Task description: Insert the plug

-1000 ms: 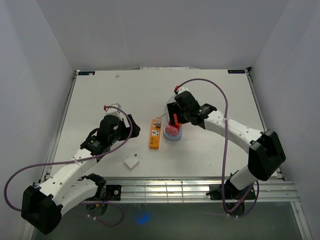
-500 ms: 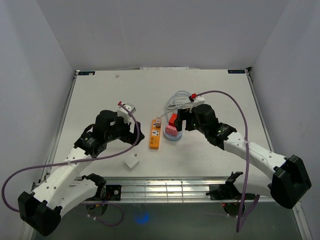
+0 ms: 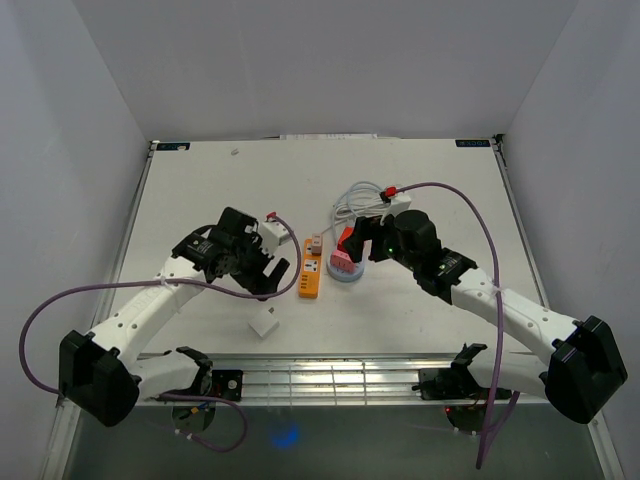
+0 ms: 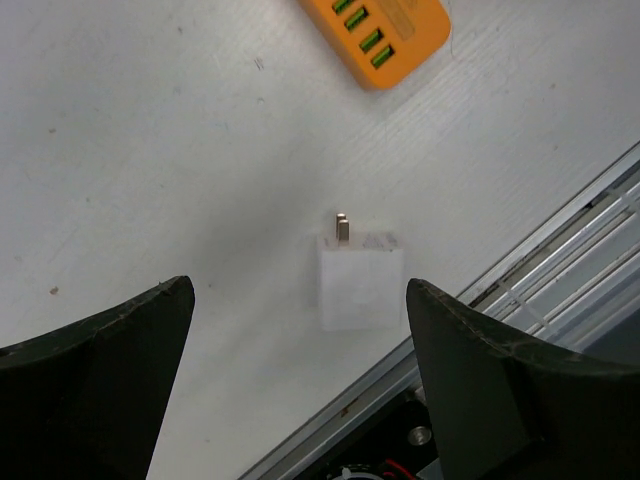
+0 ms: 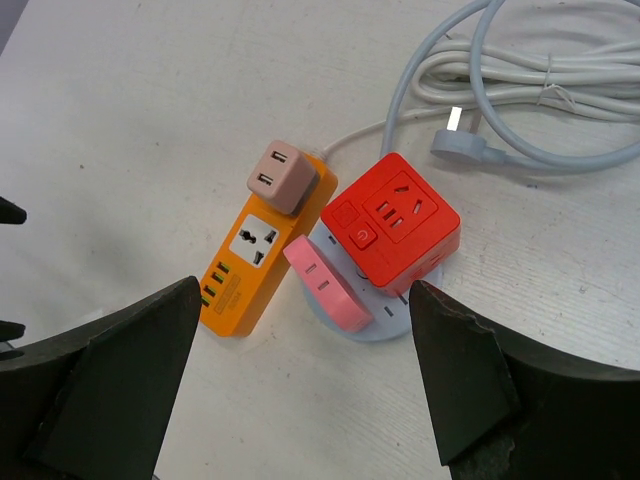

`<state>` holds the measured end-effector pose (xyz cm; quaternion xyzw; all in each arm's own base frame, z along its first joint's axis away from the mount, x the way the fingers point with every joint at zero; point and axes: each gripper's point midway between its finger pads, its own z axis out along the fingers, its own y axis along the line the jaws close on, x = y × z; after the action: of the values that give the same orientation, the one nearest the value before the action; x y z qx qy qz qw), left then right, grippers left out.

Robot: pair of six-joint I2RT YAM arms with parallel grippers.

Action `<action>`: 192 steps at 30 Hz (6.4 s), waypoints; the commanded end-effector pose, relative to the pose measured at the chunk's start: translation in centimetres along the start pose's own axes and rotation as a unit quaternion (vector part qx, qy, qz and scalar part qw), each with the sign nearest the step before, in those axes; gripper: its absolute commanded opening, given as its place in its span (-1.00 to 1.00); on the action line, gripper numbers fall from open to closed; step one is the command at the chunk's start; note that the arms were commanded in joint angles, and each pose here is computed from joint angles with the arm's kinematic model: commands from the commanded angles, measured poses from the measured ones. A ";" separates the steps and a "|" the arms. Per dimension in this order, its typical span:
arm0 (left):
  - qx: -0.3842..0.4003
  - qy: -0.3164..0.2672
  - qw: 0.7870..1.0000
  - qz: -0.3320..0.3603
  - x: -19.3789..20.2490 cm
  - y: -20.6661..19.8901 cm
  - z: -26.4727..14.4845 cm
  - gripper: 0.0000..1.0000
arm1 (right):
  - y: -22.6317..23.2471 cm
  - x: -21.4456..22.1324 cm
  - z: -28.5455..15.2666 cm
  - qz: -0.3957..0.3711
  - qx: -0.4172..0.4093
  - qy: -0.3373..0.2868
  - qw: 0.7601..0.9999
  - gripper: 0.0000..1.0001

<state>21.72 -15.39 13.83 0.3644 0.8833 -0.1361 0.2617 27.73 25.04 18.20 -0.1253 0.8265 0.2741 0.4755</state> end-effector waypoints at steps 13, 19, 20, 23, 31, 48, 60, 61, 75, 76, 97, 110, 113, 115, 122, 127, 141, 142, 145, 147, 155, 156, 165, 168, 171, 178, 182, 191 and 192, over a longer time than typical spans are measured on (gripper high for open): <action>0.097 0.083 0.986 0.106 5.9 -5.0 1.7 0.96 | 0.6 -0.5 1.0 0.004 -0.011 -0.002 1.000 0.79; 0.052 0.104 0.988 0.100 7.1 -3.5 3.4 0.96 | 0.5 -0.2 1.2 0.004 -0.009 0.004 1.000 0.79; 0.043 0.112 0.988 0.094 7.4 -3.2 3.7 0.96 | 0.6 -0.1 1.2 0.005 -0.010 0.005 1.000 0.79; 0.026 0.126 0.988 0.091 8.0 -2.6 4.1 0.96 | 0.6 -0.2 1.2 0.005 -0.010 0.004 1.000 0.79; 0.021 0.142 0.986 0.086 8.6 -2.3 5.0 0.94 | 0.5 -0.2 1.1 0.006 -0.010 0.003 1.000 0.79; 0.040 0.197 0.975 0.095 10.1 -3.2 6.5 0.71 | 0.1 0.0 1.2 0.011 -0.008 0.009 1.000 0.79; 0.004 0.136 0.986 0.099 7.7 -2.3 5.5 -0.36 | 0.2 0.3 1.4 0.017 -0.021 0.020 0.999 0.83; 0.002 0.123 0.987 0.100 7.2 -2.3 5.3 -0.41 | 1.2 0.4 1.3 0.015 -0.048 0.029 0.998 0.83; -0.040 -0.140 0.974 0.173 -3.4 -2.1 1.0 -0.41 | 10.6 -0.2 -0.9 0.027 -0.311 0.102 0.945 0.97; -0.038 -0.139 0.974 0.176 -3.4 -2.1 1.0 -0.42 | 11.2 0.1 -1.2 0.030 -0.328 0.111 0.938 0.97; 0.000 -0.184 0.960 0.209 -5.9 -3.8 0.2 -0.42 | 15.1 4.6 3.0 0.060 -0.336 0.201 0.918 0.88; 0.031 -0.205 0.955 0.212 -6.7 -5.0 -0.1 -0.42 | 16.3 5.3 4.3 0.085 -0.345 0.213 0.910 0.58; 0.038 -0.209 0.954 0.213 -6.8 -5.3 -0.1 -0.42 | 16.4 5.3 4.5 0.088 -0.345 0.211 0.910 0.35; 0.042 -0.211 0.953 0.213 -6.8 -5.5 -0.1 -0.42 | 16.6 5.2 4.4 0.089 -0.352 0.207 0.908 0.21; 0.051 -0.220 0.950 0.213 -6.5 -5.9 -0.3 -0.13 | 17.0 4.9 4.0 0.089 -0.374 0.201 0.901 -0.71; 0.064 -0.251 0.943 0.211 -6.4 -6.8 -1.8 0.62 | 16.2 4.6 4.1 0.081 -0.365 0.195 0.907 -0.84; 0.046 -0.365 0.930 -0.012 -11.9 -6.2 -8.2 0.96 | 12.0 0.9 1.6 0.042 -0.350 0.121 0.928 -0.84; 0.048 -0.355 0.933 -0.029 -12.0 -6.2 -8.0 0.96 | 11.8 0.3 1.2 0.038 -0.352 0.110 0.929 -0.84; 0.074 -0.320 0.942 -0.071 -12.9 -6.8 -7.0 0.96 | 11.5 -0.4 0.2 0.031 -0.360 0.091 0.928 -0.84; 0.085 -0.311 0.941 -0.102 -13.8 -6.7 -6.9 0.96 | 11.6 -0.6 -0.4 0.024 -0.373 0.079 0.924 -0.84; 0.266 -0.327 0.883 -0.204 -14.4 -4.2 -8.1 0.96 | 12.3 -2.0 -3.0 -0.004 -0.401 0.032 0.916 -0.84; 0.273 -0.326 0.881 -0.207 -14.4 -4.3 -8.0 0.96 | 12.5 -2.2 -3.3 -0.008 -0.407 0.027 0.913 -0.84; 0.360 -0.352 0.841 -0.198 -13.5 -6.8 -9.0 0.89 | 12.9 -3.4 -4.0 -0.006 -0.416 0.011 0.909 -0.84; 0.355 -0.372 0.835 -0.197 -13.1 -6.9 -9.4 0.84 | 13.3 -3.7 -4.4 -0.003 -0.426 0.004 0.905 -0.84; 0.361 -0.386 0.828 -0.191 -12.7 -7.3 -9.7 0.76 | 13.8 -4.4 -4.9 0.001 -0.442 -0.006 0.897 -0.84; 0.372 -0.389 0.821 -0.191 -12.6 -7.7 -9.4 0.70 | 14.7 -4.8 -5.1 0.017 -0.473 -0.003 0.881 -0.84; 0.371 -0.388 0.821 -0.196 -12.9 -7.5 -8.9 0.68 | 14.9 -4.9 -5.3 0.020 -0.479 -0.003 0.878 -0.84; 0.383 -0.383 0.819 -0.191 -13.9 -8.5 -8.2 0.52 | 15.0 -4.3 -5.1 0.027 -0.484 0.003 0.875 -0.84; 0.384 -0.383 0.818 -0.190 -14.1 -8.6 -8.2 0.47 | 15.0 -4.2 -5.0 0.026 -0.484 0.003 0.875 -0.84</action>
<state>20.87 -25.44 27.45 0.1657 0.6573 -0.6368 0.3674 19.73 34.08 27.52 -0.3028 0.6242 0.6411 0.3281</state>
